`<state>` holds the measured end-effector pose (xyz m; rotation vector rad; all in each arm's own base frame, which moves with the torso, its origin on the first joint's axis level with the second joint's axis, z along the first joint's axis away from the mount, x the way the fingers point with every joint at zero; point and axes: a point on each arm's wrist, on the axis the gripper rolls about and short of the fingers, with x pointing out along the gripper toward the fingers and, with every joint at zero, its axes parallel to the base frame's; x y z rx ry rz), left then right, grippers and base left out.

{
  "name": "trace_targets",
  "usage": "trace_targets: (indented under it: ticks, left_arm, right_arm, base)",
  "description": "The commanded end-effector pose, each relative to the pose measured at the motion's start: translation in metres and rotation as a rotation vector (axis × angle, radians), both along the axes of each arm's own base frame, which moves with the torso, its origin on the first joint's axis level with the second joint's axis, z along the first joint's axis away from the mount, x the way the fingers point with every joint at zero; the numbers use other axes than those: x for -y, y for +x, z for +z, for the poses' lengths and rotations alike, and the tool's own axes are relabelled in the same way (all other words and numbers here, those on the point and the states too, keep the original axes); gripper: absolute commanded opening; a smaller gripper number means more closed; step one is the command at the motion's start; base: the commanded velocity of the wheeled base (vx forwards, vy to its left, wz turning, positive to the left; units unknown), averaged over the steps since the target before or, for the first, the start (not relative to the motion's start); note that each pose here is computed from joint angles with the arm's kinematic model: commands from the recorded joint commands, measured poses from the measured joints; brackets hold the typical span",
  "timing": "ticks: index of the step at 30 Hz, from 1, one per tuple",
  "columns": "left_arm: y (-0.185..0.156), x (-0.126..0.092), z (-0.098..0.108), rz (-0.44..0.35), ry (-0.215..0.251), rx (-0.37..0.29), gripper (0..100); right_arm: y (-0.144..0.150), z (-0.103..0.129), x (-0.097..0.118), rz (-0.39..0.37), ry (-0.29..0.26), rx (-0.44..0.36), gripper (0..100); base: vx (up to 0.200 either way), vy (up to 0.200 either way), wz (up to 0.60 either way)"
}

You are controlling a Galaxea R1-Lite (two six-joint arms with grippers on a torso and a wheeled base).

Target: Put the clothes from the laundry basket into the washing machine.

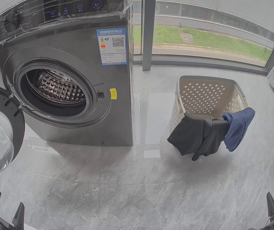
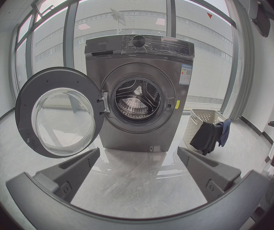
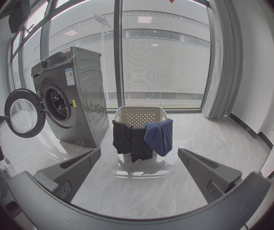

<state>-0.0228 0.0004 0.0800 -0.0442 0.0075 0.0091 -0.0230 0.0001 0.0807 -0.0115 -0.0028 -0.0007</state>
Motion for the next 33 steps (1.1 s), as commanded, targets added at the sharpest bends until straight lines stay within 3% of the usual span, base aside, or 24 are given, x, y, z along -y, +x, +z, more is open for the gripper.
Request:
trace_targets:
  ticks: [1, 30, 33]
  left_arm:
    - [0.0000, 0.0000, -0.0044, 0.000, 0.000, 0.000, 100]
    - [0.0000, 0.0000, -0.0044, 0.000, 0.000, 0.000, 100]
    - [0.0000, 0.0000, -0.0044, 0.000, 0.000, 0.000, 100]
  right_arm:
    - [0.0002, -0.0052, 0.0000, 0.001, -0.001, -0.003, 100]
    - [0.0002, -0.0054, 0.0000, 0.001, -0.001, -0.004, 100]
    - [0.0002, -0.0052, 0.0000, 0.001, -0.001, -0.003, 100]
  base:
    - [0.000, -0.200, 0.00]
    - [0.000, -0.200, 0.00]
    - [0.000, 0.000, 0.00]
